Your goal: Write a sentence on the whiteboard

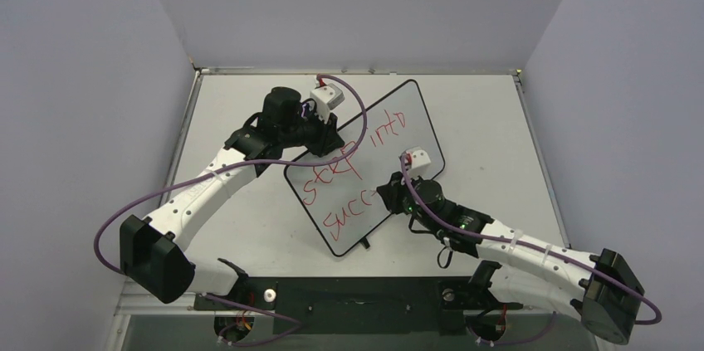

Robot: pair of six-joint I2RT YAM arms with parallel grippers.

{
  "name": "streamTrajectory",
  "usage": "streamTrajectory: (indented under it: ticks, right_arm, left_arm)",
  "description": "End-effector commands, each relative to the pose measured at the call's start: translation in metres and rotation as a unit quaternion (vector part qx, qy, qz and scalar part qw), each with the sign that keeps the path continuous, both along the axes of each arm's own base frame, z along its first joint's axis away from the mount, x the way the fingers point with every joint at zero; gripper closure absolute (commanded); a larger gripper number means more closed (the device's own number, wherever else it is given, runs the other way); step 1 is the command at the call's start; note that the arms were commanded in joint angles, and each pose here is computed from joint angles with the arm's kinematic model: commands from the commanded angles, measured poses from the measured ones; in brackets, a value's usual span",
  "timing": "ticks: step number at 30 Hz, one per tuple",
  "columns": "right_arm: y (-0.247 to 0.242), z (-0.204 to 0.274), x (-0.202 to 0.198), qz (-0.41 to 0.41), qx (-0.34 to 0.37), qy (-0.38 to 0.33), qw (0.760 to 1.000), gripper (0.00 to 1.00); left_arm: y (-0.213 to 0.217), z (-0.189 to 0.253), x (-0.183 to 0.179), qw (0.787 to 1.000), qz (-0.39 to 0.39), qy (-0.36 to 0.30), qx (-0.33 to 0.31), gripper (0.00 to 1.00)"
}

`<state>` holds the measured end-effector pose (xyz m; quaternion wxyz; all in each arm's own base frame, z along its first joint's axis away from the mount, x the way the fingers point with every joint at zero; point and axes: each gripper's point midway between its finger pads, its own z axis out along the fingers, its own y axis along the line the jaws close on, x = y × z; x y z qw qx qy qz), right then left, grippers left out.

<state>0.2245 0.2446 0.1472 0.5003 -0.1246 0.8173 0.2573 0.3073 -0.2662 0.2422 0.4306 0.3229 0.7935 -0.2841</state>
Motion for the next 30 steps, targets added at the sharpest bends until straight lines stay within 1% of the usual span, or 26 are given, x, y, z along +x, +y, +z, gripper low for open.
streamTrajectory:
  ticks: [1,15,23,30]
  right_arm:
    - [0.016,0.010,-0.002,0.012,0.032,-0.005,0.999,1.00]
    - [-0.012,-0.033,-0.009,-0.033,-0.005,0.023,0.999,1.00]
    - [-0.028,-0.037,-0.008,-0.061,-0.017,0.021,0.998,1.00]
    - [-0.046,-0.027,0.002,-0.101,-0.034,0.011,0.994,1.00]
  left_arm:
    - [0.000,0.026,0.014,0.997,0.000,-0.080,-0.002,1.00]
    - [-0.001,0.026,0.014,0.997,-0.001,-0.079,-0.002,1.00]
    - [0.000,0.026,0.014,0.997,0.000,-0.079,-0.002,1.00]
    - [0.000,0.027,0.014,0.997,-0.001,-0.081,-0.002,1.00]
